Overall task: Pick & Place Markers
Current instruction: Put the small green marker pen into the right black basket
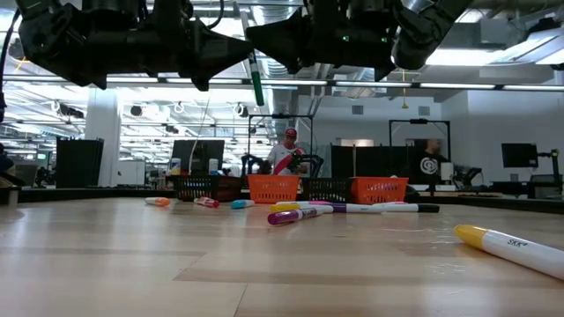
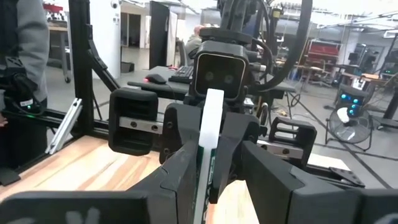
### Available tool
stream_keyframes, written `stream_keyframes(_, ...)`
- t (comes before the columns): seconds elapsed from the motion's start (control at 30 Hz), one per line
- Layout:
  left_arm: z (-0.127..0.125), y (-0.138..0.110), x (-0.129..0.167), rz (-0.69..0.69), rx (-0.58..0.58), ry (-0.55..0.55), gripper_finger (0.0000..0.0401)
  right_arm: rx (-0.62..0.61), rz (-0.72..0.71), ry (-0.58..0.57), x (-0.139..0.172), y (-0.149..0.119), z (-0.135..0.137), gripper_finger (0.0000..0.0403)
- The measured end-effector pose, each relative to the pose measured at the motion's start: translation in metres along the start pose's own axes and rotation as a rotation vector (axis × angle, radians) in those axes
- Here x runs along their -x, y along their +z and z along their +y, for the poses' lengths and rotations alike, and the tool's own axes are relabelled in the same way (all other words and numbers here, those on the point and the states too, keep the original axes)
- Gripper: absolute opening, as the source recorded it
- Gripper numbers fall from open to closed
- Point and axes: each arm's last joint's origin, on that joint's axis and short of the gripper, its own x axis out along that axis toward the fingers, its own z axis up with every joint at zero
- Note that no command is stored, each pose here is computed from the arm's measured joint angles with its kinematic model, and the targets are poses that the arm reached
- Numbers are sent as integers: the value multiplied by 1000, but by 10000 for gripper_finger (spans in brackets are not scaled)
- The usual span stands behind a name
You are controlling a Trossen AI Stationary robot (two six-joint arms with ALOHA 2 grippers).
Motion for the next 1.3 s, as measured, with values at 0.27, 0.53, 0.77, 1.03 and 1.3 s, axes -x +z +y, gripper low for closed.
stream_keyframes(0.27, 0, -1, 0, 7, -1, -1, 39, 13, 0, -1, 0, 0, -1, 118)
stream_keyframes(0.53, 0, -1, 0, 8, -1, -4, 39, 45, -2, 6, -1, 0, 2, 117)
stream_keyframes(0.77, 0, -1, 0, 8, -1, 0, 42, 44, -1, 6, 0, 0, 1, 72)
stream_keyframes(1.03, 0, -1, 0, 11, -1, -1, 41, 69, -3, 32, -1, 0, 3, 7)
stream_keyframes(1.3, 0, -2, 0, 17, -1, -3, 48, 62, 14, 33, 0, -2, 2, 2)
